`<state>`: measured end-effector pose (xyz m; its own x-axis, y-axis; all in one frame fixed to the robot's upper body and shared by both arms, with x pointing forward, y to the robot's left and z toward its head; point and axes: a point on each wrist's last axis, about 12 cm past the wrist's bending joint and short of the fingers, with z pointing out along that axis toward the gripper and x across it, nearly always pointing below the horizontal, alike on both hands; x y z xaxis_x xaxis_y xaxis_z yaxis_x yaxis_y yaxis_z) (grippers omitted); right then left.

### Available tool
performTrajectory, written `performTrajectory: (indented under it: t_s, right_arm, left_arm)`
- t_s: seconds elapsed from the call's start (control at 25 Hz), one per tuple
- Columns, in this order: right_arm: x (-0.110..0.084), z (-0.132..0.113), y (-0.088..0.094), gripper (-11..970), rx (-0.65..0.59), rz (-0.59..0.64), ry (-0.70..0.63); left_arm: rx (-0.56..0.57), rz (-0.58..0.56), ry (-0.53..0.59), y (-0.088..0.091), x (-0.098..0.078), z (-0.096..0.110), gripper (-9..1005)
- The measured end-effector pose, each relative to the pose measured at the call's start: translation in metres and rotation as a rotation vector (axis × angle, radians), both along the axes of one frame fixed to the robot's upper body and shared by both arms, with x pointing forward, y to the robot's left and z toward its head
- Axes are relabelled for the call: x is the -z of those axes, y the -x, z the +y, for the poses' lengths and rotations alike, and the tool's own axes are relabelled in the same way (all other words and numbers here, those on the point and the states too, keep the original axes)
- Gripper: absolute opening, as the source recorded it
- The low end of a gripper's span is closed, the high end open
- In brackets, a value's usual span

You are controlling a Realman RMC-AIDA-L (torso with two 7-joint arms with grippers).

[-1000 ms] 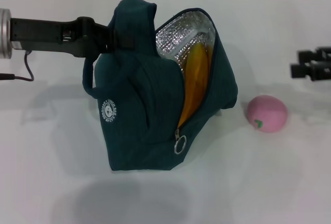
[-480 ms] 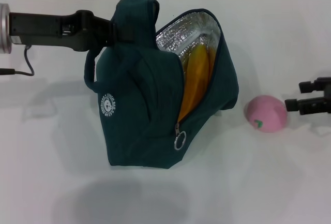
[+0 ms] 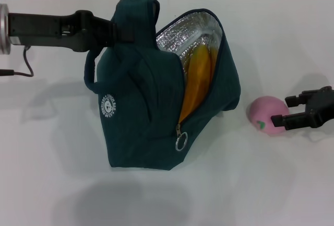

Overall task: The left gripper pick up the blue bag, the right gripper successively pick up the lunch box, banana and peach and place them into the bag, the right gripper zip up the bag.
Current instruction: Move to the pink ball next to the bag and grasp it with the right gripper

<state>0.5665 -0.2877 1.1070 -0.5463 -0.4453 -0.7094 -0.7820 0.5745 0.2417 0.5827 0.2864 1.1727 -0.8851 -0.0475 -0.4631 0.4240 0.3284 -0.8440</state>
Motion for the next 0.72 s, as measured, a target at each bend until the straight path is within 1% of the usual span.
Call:
performTrajectory:
  t_s: [0.2, 0.4, 0.6, 0.72]
  right_arm:
    - [0.002, 0.006, -0.001, 767, -0.029, -0.024, 0.024]
    - [0.005, 0.013, 0.0, 739, -0.062, -0.021, 0.046]
    - [0.004, 0.014, 0.0, 506, -0.064, -0.021, 0.04]
    - [0.003, 0.012, 0.001, 324, -0.059, -0.028, 0.038]
  left_arm:
    - [0.0, -0.002, -0.001, 0.0, 0.0, 0.0, 41]
    - [-0.002, 0.0, -0.002, 0.001, 0.001, 0.001, 41]
    - [-0.002, 0.0, -0.003, 0.001, 0.001, 0.001, 41]
    - [-0.002, 0.0, -0.003, 0.001, 0.001, 0.002, 41]
